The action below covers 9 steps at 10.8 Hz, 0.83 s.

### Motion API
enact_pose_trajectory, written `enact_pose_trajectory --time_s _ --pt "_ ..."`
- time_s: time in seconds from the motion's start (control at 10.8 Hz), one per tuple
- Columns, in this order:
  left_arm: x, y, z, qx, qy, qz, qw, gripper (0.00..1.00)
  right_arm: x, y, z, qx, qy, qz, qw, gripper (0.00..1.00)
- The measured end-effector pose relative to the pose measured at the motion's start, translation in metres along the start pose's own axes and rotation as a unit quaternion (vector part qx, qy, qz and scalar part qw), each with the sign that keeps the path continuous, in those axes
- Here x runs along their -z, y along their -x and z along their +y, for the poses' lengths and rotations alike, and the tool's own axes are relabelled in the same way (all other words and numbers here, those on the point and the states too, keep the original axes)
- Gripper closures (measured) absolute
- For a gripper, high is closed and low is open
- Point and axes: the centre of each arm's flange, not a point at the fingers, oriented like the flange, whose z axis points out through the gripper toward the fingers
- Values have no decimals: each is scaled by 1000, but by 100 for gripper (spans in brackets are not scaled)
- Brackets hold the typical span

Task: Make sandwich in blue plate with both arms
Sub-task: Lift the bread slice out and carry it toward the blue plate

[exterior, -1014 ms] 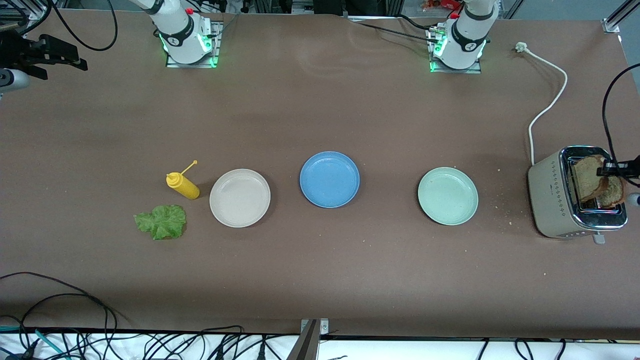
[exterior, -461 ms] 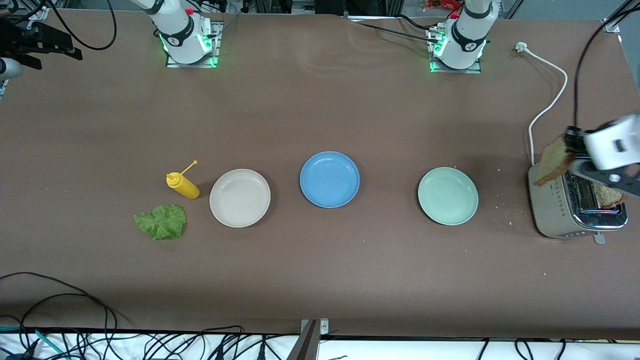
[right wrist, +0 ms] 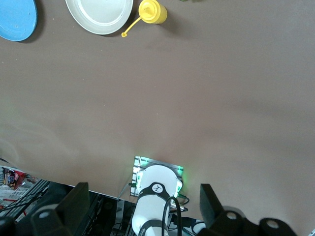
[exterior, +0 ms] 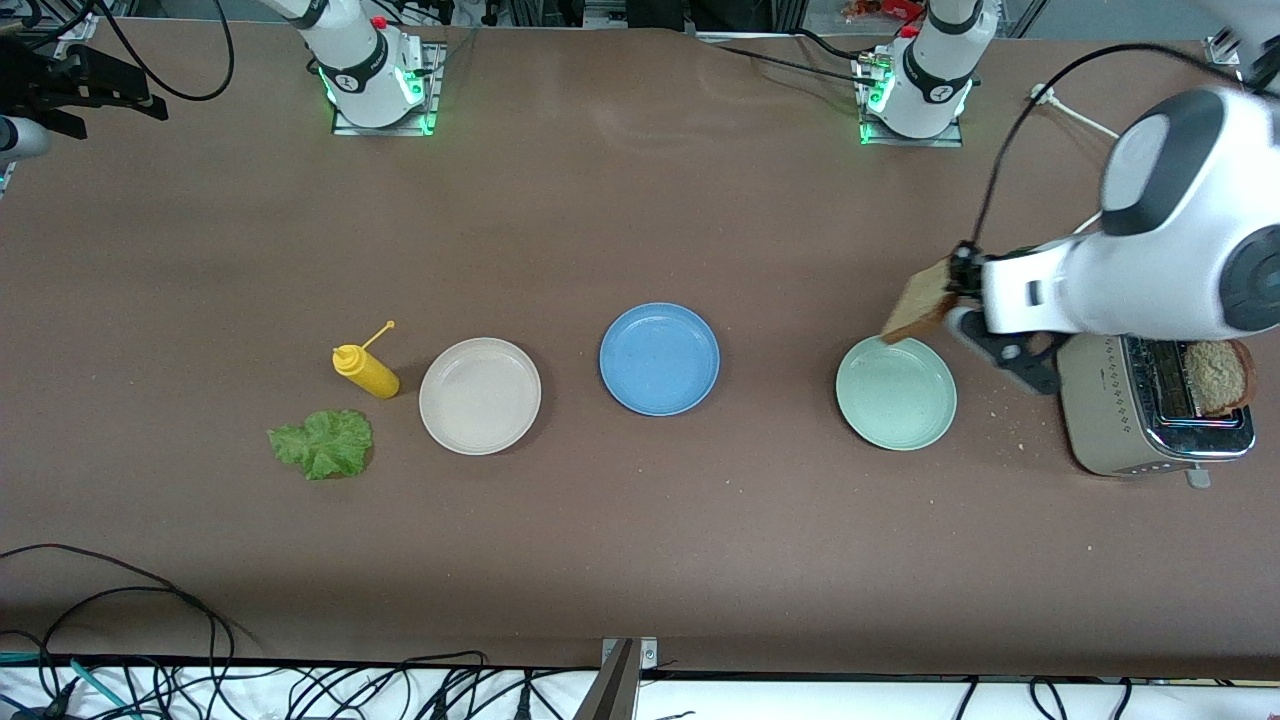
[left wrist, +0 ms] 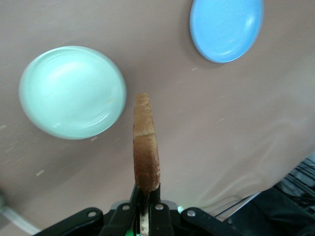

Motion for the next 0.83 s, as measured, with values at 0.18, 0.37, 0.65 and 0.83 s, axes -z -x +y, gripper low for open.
enact_pose_trajectory --time_s 0.18,0.37,0.65,0.83 --pt "-40 -54 42 -15 68 22 997 93 -1 -1 -1 1 0 -1 1000 0" --pt "-79 -103 63 -7 149 65 987 93 -2 -2 -1 1 0 -2 1000 0" --pt "-136 -164 48 42 239 146 959 93 -1 -7 0 -1 3 7 1000 0" --pt "-176 -199 56 78 266 195 941 93 -2 -15 2 -3 6 18 1000 0"
